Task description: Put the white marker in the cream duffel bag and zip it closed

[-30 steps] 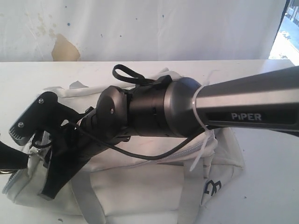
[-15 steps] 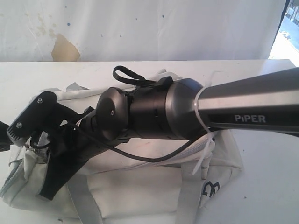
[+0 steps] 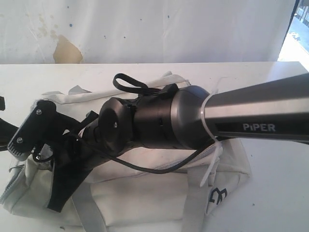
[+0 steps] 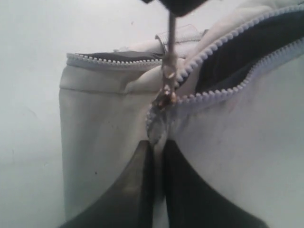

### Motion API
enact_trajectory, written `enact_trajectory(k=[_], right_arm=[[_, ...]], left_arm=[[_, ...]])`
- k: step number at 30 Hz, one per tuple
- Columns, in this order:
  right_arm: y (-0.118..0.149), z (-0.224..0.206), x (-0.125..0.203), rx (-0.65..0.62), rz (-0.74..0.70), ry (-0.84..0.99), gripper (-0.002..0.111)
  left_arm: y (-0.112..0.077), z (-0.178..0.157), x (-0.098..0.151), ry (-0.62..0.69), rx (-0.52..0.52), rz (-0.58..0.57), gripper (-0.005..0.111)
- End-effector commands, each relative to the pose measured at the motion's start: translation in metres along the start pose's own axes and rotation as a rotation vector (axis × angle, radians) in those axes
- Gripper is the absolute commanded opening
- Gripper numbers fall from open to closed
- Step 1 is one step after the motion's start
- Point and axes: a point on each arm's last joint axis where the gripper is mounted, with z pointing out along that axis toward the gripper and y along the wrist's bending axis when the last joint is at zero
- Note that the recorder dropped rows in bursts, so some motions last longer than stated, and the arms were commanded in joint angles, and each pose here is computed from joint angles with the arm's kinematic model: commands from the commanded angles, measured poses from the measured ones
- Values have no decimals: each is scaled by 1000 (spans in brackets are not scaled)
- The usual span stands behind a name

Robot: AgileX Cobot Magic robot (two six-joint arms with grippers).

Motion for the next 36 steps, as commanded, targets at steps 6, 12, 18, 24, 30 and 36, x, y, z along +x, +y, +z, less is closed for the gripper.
enact_trajectory(k=[6, 12, 18, 24, 30, 36], right_arm=[[12, 6, 15, -74, -71, 94, 0], [16, 7, 14, -84, -80, 97, 0], [16, 7, 15, -87, -80, 99, 0], [16, 7, 15, -87, -80, 99, 0], [13, 7, 12, -49, -37, 74, 0], [7, 12, 11, 9, -5, 38, 0]], left_arm=[[-18, -7, -42, -111, 43, 104, 0], [-13, -1, -63, -148, -19, 137, 0], [-11, 8, -89, -194, -44, 141, 0], [-4, 25, -119, -221, -69, 130, 0], [2, 44, -145, -219, -83, 145, 0], [4, 54, -160, -225, -76, 156, 0]])
